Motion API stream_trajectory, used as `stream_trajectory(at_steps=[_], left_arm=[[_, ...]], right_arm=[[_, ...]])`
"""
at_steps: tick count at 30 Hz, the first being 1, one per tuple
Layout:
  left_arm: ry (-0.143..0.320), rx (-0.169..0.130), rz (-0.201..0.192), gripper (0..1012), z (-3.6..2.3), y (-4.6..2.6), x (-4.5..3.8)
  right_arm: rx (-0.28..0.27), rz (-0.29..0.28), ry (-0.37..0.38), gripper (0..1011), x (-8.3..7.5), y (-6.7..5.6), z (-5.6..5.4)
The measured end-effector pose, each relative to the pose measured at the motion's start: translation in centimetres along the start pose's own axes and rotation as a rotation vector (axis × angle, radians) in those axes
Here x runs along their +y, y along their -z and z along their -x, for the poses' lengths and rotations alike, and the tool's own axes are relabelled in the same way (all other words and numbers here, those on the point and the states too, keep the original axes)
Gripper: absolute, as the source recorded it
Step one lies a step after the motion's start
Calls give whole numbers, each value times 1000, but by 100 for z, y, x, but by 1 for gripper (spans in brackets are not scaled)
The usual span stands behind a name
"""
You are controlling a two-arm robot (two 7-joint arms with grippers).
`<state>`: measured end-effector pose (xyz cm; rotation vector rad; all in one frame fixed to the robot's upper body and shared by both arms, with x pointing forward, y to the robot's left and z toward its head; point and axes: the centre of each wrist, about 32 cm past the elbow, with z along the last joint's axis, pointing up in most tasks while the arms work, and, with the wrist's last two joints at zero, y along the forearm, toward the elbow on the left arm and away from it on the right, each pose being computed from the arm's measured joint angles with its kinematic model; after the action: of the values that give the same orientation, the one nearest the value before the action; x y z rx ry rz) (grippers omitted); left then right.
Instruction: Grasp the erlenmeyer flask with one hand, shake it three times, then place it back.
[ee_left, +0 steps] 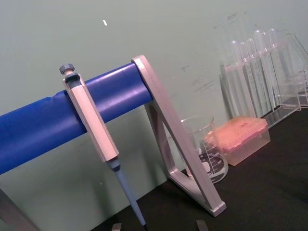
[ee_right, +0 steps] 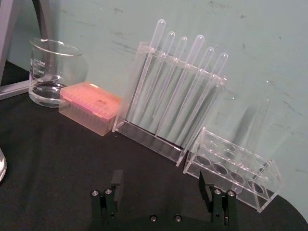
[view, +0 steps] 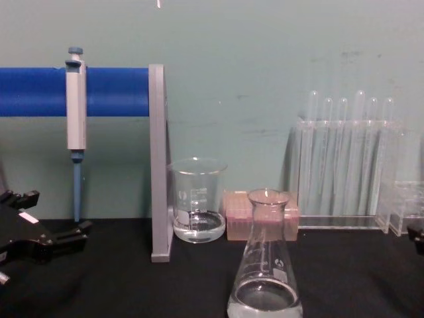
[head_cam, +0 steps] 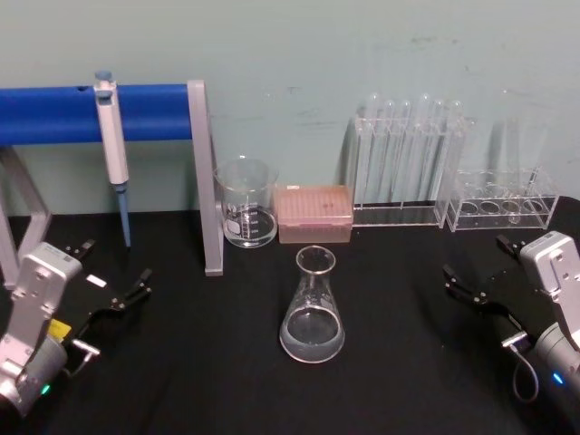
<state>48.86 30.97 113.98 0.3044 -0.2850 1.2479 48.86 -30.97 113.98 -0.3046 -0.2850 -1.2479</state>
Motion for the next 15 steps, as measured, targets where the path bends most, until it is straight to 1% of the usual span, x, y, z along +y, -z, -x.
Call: stream_trajectory(at_steps=[15], left_arm=[[0, 0, 0, 1001, 0, 0, 0]], right_arm=[[0, 0, 0, 1000, 0, 0, 0]])
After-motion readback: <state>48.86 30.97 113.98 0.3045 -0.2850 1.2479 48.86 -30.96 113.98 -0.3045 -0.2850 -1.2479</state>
